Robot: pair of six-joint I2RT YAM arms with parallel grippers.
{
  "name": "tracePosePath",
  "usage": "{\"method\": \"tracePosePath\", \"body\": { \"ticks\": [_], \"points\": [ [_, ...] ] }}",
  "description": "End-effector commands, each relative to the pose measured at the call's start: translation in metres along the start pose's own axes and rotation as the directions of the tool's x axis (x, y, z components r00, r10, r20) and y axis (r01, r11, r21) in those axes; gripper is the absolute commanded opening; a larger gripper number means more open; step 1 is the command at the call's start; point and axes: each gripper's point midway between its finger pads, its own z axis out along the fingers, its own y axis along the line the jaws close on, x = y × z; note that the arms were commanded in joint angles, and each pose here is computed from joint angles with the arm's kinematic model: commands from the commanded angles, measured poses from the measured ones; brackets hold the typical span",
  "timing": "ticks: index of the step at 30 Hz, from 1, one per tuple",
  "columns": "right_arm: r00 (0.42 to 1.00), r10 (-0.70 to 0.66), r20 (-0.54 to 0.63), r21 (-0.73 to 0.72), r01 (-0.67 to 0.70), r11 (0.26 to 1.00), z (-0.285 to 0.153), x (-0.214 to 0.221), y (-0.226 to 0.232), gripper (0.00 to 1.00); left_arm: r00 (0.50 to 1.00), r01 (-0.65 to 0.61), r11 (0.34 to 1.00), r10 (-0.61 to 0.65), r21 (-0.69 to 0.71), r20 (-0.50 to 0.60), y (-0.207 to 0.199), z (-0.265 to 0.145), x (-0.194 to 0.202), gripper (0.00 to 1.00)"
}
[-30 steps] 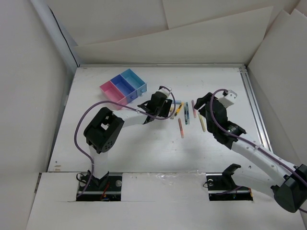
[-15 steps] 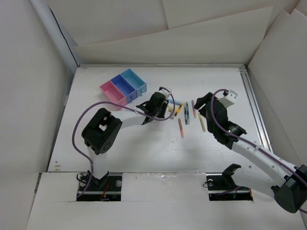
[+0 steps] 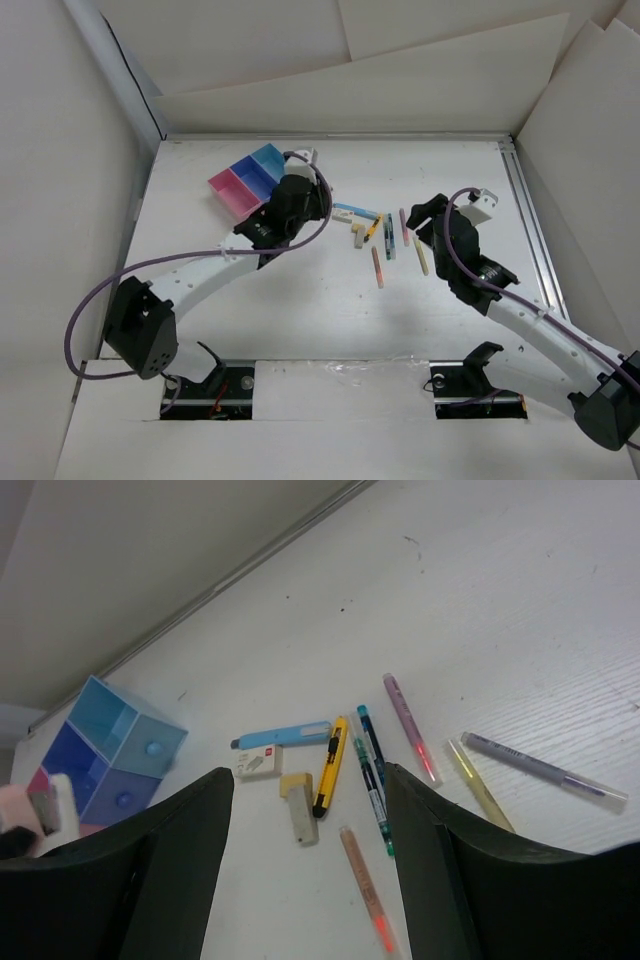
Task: Sort the stationery into containers
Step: Place the stationery in the storage box.
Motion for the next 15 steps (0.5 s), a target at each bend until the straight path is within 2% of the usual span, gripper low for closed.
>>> {"method": "tracePosePath", "body": {
  "ticks": [1,5,6,10,12,15],
  "points": [
    [0.999,0.034,0.023,-0.050,-0.033,0.998,-0.003,-0.011,0.012,0.68,0.970,0.215,0.946,-0.177,-0.243,0.168,0.052,-0.011,-0.054,0.00],
    [1.000,0.025,0.018,-0.057,-0.024,0.998,-0.003,-0.010,0.013,0.68,0.901,0.398,0.859,-0.301,-0.322,0.312,0.122,-0.014,-0.079,0.00],
    [1.000,0.025,0.018,-0.057,-0.024,0.998,-0.003,-0.010,0.013,0.68,0.882,0.439,0.820,-0.316,-0.368,0.349,0.153,-0.018,-0.083,0.00],
    [1.000,0.023,0.000,-0.076,-0.023,0.997,-0.003,-0.008,0.018,0.68,0.829,0.545,0.716,-0.380,-0.437,0.411,0.210,-0.017,-0.080,0.00],
    [1.000,0.017,-0.005,-0.071,-0.018,0.997,-0.001,-0.005,0.018,0.68,0.820,0.557,0.694,-0.373,-0.456,0.435,0.220,-0.017,-0.077,0.00],
    [1.000,0.008,-0.023,-0.093,-0.010,0.996,-0.001,-0.003,0.024,0.68,0.843,0.531,0.651,-0.339,-0.543,0.419,0.236,-0.010,-0.068,0.00]
  ]
}}
